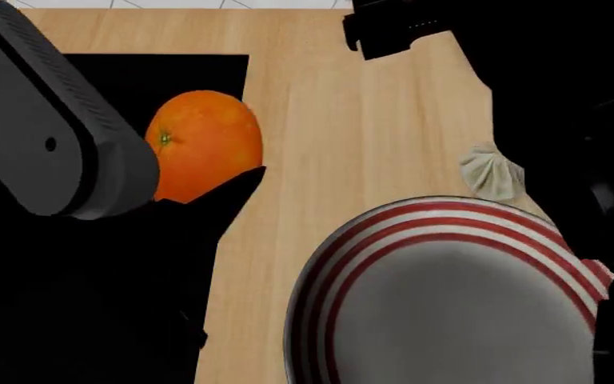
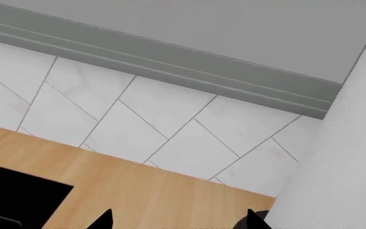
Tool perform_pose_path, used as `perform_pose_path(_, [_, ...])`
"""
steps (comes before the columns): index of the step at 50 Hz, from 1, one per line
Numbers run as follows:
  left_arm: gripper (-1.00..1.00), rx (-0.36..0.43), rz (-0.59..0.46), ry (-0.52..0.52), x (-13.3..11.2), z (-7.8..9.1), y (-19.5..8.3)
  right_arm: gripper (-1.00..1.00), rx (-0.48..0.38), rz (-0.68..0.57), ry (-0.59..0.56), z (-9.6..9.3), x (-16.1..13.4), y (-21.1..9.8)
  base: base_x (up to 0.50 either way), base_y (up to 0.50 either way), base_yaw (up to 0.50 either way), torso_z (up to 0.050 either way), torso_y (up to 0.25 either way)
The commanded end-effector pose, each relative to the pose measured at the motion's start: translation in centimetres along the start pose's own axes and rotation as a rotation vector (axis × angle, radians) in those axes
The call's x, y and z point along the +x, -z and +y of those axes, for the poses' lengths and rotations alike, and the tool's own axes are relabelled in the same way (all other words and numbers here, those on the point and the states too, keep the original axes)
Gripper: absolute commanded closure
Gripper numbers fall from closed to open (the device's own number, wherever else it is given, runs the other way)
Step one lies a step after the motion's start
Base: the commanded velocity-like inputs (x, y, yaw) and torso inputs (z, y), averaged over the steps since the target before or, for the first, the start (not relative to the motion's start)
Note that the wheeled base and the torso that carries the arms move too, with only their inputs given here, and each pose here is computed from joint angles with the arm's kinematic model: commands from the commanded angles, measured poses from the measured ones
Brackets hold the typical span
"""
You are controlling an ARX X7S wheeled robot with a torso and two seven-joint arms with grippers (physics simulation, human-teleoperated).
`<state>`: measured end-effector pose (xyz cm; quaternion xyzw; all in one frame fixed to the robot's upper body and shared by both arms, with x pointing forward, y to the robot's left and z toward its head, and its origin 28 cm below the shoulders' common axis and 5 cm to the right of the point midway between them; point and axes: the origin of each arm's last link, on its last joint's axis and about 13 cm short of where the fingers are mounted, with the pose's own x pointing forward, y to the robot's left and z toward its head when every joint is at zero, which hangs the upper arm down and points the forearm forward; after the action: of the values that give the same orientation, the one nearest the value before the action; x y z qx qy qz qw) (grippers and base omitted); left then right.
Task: Pick the tangerine from the sink and place it on the plate located on the counter
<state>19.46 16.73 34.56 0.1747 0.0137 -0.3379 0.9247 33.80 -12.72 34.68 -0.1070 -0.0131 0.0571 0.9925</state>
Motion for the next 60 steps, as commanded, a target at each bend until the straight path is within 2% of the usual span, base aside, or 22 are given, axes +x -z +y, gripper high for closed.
perform_pose_path(1, [1.00, 0.009, 0.009, 0.095, 1.1, -1.6, -1.2, -1.00, -0.001, -0.012, 0.008, -0.3, -1.0, 0.0, 0.00, 0.00, 0.00, 0.000, 0.000])
perform_pose_path(21, [1.00, -0.018, 0.029, 0.238, 3.1, -2.9, -1.9, -1.00, -0.003, -0.009, 0.027, -1.0, -2.2, 0.2, 0.00, 0.00, 0.00, 0.000, 0.000])
perform_pose_path(37, [1.00, -0.021, 0.044, 0.290, 4.2, -3.5, -2.6, -1.00, -0.001, -0.011, 0.027, -1.0, -2.6, 0.2, 0.00, 0.00, 0.00, 0.000, 0.000])
perform_pose_path(44, [1.00, -0.031, 0.052, 0.323, 5.0, -3.7, -2.7, -1.00, 0.004, -0.019, 0.042, -1.6, -3.3, -0.1, 0.00, 0.00, 0.00, 0.000, 0.000])
perform_pose_path(60, [1.00, -0.092, 0.084, 0.360, 8.2, -2.7, -2.1, -1.00, 0.018, -0.026, 0.056, -2.3, -3.9, 0.0, 0.00, 0.00, 0.00, 0.000, 0.000])
